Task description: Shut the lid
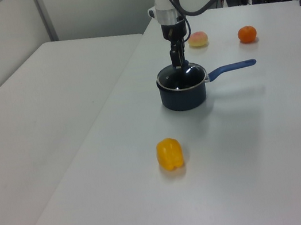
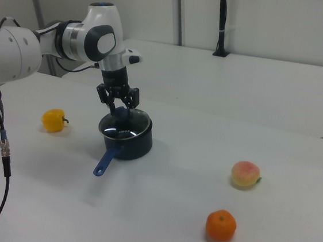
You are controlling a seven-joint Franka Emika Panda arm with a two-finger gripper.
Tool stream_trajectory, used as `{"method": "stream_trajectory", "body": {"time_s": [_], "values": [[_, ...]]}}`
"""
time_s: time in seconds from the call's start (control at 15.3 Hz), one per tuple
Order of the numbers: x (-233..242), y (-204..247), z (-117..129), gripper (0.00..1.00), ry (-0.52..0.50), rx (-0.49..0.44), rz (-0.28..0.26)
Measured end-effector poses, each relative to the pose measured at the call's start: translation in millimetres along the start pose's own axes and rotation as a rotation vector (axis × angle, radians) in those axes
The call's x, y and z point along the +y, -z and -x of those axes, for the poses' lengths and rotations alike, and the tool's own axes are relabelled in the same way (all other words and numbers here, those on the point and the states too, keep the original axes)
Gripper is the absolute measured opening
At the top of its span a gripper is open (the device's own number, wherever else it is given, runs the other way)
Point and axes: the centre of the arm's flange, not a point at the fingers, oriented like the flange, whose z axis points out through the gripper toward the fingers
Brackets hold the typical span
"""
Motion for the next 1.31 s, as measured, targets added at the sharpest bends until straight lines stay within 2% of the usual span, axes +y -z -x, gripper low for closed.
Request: {"method": "stream_trajectory", "body": {"time_s": [1.31], "values": [[-12.9, -2.1, -5.7, 0.66, 0.025, 0.028, 0.017]]}}
